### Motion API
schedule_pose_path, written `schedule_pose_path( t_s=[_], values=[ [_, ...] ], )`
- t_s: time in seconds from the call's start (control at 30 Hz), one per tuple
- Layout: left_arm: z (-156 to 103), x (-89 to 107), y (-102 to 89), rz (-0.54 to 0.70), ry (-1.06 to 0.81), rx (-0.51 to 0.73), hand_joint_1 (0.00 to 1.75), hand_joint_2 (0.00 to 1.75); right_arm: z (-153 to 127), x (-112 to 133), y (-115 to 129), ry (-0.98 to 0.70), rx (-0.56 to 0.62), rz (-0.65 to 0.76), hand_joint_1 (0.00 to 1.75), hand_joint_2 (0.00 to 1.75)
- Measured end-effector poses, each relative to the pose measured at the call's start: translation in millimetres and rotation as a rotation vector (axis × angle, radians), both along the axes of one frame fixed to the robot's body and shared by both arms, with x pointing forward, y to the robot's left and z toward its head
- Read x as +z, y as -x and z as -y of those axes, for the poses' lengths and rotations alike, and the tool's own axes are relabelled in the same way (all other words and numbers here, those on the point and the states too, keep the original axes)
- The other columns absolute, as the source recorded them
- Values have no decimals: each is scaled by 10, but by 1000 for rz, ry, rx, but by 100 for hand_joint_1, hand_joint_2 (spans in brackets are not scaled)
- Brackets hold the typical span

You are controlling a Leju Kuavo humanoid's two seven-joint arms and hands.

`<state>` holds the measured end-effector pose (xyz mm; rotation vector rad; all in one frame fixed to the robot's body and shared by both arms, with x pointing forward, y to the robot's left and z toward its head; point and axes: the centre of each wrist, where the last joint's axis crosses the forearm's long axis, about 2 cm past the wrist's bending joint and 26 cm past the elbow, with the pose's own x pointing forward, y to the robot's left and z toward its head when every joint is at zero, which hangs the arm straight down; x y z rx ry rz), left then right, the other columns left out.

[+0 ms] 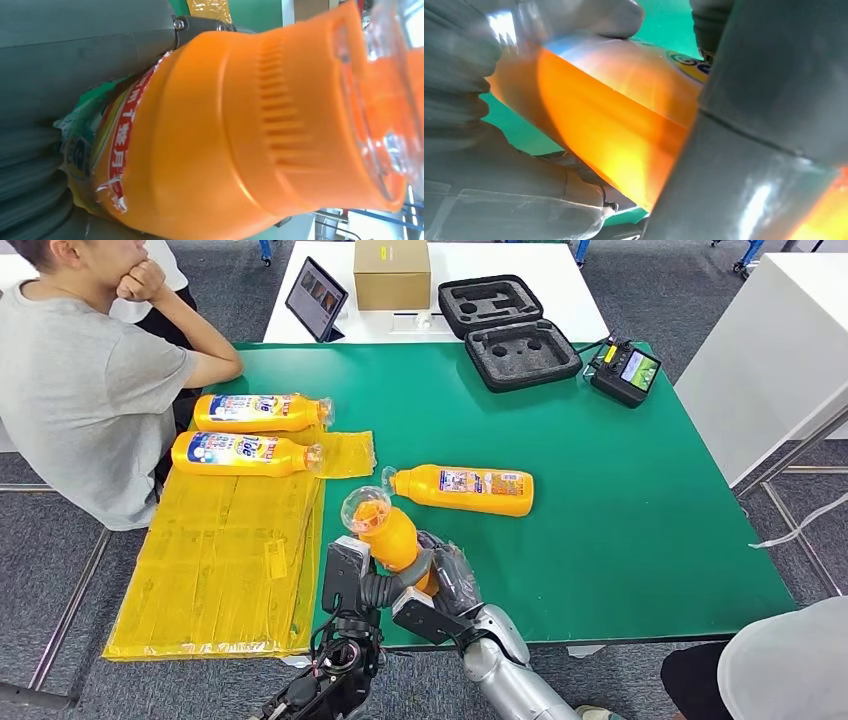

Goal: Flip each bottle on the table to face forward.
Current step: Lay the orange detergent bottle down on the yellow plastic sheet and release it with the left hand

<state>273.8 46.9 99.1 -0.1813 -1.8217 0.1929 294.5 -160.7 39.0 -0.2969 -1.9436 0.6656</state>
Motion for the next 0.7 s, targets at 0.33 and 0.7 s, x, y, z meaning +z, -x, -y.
schedule_pose_path(
  t_s=[0.33,0.7],
  values=[
    [-1,6,-10,8,-6,0,175,175,-22,-8,15,-48,7,-31,45,175],
    [-17,24,-47,3,9,-21,175,175,-30,-53,66,-175,20,-105,0,175]
  ],
)
